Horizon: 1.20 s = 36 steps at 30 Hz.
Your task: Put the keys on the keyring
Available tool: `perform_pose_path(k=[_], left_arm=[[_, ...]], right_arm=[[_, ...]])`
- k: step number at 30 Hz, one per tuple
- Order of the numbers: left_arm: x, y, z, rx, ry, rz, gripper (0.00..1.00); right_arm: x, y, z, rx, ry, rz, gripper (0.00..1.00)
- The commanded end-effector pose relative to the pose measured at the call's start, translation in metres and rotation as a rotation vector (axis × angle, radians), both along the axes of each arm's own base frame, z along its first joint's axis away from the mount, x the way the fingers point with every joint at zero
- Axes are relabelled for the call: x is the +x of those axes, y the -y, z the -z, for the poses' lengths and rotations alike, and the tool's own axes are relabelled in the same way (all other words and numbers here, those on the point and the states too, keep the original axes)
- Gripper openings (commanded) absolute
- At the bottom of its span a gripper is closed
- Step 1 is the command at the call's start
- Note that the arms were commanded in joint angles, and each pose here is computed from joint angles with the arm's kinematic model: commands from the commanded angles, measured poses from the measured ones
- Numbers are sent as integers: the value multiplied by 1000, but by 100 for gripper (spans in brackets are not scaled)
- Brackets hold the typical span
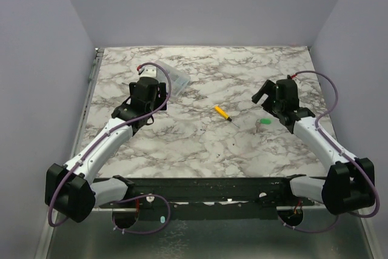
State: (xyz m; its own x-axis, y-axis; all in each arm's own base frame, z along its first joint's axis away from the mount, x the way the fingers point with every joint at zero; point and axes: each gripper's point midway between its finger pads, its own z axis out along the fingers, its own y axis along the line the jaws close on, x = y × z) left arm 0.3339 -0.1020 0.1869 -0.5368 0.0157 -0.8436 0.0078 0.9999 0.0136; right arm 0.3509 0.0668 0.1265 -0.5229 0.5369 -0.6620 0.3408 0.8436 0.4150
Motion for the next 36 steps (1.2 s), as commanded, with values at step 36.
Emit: perform_pose_path(k=[36], left_arm=[[-9,-178,165,-309,-509,-738,99]], right_arm=[[-29,-32,-17,97,83,-215,100]])
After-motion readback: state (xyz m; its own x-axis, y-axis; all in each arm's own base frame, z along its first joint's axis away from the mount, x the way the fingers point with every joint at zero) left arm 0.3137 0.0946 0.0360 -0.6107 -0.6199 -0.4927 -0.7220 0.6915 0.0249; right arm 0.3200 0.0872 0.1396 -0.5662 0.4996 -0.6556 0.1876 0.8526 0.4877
